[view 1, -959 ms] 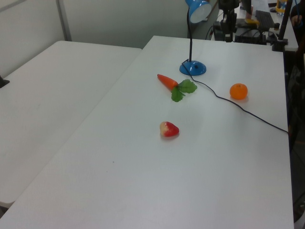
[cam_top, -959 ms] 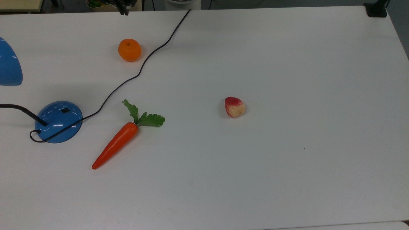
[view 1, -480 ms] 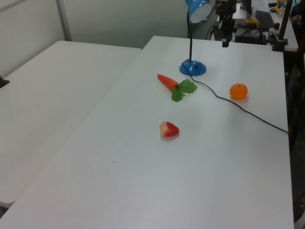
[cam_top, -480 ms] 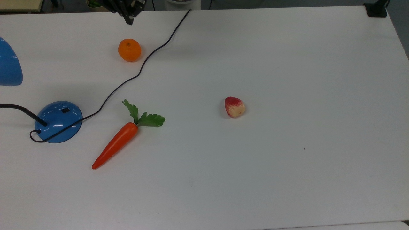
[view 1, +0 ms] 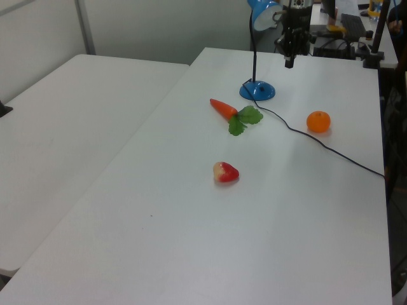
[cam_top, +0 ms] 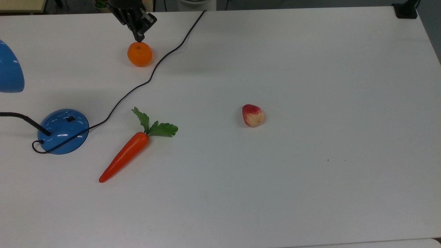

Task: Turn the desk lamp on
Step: 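Move the gripper over the blue lamp base toward its switch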

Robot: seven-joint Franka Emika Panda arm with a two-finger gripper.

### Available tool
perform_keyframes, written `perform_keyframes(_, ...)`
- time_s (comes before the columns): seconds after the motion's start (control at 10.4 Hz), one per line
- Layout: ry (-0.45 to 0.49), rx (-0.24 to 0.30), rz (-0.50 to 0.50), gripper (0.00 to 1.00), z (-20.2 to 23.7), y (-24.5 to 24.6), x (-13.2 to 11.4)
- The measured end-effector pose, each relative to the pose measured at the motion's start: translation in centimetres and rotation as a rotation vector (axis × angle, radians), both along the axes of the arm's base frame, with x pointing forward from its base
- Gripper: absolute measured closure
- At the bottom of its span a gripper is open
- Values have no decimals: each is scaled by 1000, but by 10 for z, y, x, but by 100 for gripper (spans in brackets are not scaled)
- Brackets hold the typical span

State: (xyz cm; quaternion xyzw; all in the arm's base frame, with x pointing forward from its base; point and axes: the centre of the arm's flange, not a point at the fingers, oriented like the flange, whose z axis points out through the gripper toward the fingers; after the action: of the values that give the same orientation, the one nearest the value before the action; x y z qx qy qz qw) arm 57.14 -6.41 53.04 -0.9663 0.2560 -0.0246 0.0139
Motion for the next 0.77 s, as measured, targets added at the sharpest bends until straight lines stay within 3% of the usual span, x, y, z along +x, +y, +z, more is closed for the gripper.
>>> perform_keyframes(0.38, -148, -9, -165, 99, -24, -43, -12)
perform_keyframes(0.77, -210, -75, -210, 99, -62, -81, -16)
